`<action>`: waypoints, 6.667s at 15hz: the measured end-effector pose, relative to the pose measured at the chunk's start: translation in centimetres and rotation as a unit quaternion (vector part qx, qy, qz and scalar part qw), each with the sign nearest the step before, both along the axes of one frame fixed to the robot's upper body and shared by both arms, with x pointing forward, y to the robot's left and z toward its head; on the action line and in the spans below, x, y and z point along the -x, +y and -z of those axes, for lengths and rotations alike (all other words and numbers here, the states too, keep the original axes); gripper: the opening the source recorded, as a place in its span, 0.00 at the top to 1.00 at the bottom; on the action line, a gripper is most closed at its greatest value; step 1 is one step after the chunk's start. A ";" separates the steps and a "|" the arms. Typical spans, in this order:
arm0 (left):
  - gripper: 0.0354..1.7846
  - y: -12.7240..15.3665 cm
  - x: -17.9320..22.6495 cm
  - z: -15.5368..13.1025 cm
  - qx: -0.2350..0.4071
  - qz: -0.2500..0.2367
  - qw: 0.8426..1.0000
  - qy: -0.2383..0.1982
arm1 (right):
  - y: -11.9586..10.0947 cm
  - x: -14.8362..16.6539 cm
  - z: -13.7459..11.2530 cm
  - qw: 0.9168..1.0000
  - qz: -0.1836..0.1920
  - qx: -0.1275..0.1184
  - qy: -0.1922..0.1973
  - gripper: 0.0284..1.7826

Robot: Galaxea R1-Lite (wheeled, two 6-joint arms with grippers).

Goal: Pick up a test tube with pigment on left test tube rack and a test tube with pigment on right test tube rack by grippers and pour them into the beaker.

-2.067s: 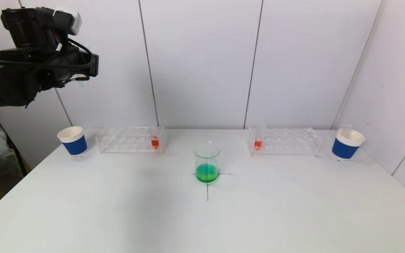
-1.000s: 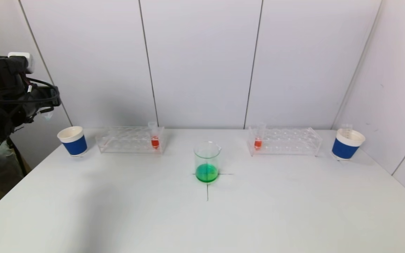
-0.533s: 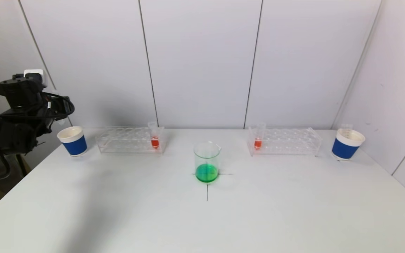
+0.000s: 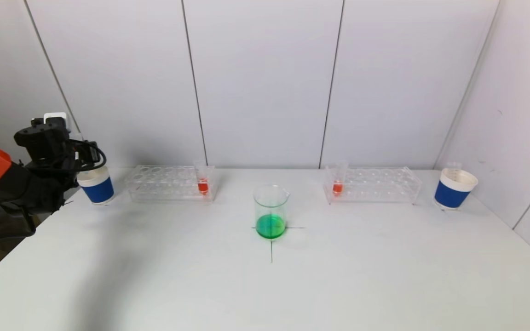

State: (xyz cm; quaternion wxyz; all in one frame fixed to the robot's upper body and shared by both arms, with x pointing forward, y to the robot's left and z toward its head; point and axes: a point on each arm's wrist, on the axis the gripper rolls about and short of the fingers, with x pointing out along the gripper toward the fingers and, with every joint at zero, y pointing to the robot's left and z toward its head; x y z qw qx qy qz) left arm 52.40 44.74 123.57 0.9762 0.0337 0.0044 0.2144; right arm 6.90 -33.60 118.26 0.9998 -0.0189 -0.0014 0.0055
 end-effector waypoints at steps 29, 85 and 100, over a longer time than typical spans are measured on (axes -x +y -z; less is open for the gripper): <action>0.74 0.2 -0.4 2.4 0.012 0.012 1.000 0.008 | 0.0 0.0 0.0 1.000 0.000 0.000 0.000 0.01; 0.01 -11.5 45.3 2.3 -0.013 0.221 0.975 0.000 | 0.0 0.0 0.0 1.000 0.000 0.000 0.000 0.01; 0.01 -11.5 45.6 5.3 -0.005 0.221 0.975 0.014 | 0.0 0.0 0.0 1.000 0.000 0.000 0.000 0.01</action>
